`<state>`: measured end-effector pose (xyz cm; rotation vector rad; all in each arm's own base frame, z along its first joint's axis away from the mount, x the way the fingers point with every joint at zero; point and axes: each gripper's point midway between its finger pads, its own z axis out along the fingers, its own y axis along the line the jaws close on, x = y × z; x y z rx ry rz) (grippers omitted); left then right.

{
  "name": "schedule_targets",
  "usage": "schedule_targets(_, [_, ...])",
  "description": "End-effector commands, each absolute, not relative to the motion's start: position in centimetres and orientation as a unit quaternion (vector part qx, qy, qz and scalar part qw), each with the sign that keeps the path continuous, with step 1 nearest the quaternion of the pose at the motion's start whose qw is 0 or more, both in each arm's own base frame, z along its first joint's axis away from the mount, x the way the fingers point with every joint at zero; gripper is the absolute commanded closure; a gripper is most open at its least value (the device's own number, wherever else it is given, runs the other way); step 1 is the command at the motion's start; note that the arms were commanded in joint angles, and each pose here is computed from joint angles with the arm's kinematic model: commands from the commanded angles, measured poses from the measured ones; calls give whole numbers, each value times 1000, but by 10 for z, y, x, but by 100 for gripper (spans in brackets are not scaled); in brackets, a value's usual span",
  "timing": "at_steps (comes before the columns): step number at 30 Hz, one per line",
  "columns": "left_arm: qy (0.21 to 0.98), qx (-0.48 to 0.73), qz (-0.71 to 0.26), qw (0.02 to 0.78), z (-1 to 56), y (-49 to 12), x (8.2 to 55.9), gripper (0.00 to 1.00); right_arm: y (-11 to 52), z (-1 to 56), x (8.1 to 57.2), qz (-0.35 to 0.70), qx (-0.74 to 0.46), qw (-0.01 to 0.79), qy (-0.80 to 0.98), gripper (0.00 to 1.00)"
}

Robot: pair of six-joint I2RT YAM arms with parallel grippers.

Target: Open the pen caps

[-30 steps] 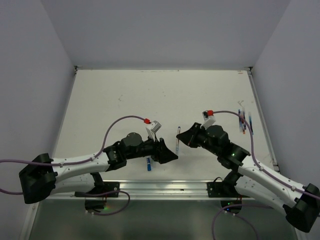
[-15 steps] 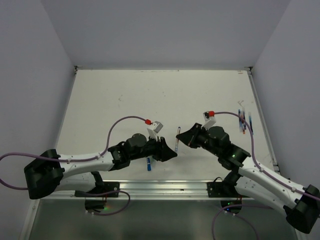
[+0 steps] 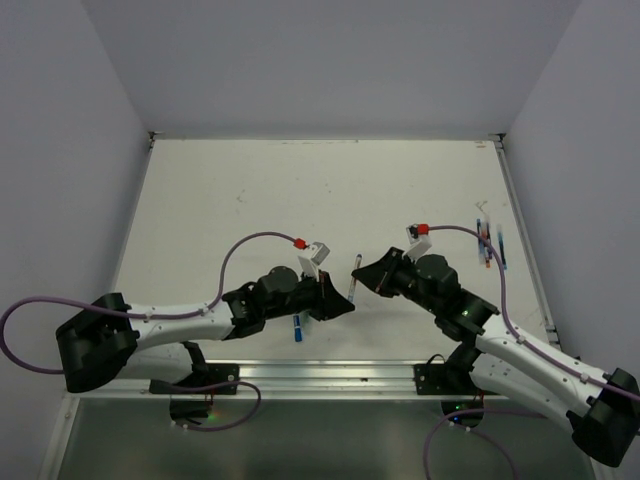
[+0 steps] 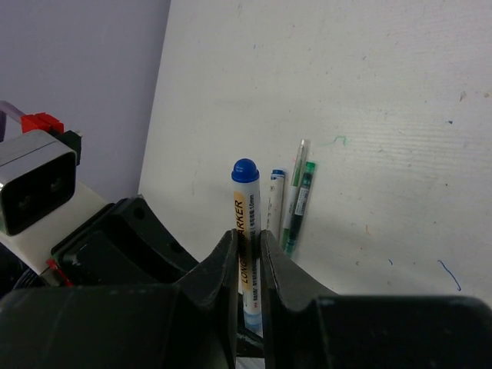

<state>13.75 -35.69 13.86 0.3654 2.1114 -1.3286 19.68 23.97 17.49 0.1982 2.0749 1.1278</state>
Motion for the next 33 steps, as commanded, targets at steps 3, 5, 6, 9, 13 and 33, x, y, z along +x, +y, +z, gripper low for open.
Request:
schedule_targets(3, [785, 131, -509, 329, 154, -362, 147, 100, 248, 191, 198, 470, 76, 381, 793, 100])
schedule_targets(5, [785, 131, -508, 329, 153, -361, 146, 100, 249, 186, 198, 467, 72, 376, 797, 93])
schedule_targets(6, [786, 132, -507, 328, 152, -361, 145, 100, 249, 185, 197, 468, 71, 376, 797, 90])
schedule_targets(9, [787, 131, -506, 328, 153, -362, 147, 100, 254, 181, 197, 472, 65, 369, 798, 80])
schedule_targets(13, [791, 135, -502, 323, 154, -366, 147, 100, 258, 178, 196, 472, 53, 361, 803, 78])
schedule_targets(33, [791, 139, -501, 320, 162, -369, 148, 100, 255, 156, 196, 449, 47, 354, 819, 100])
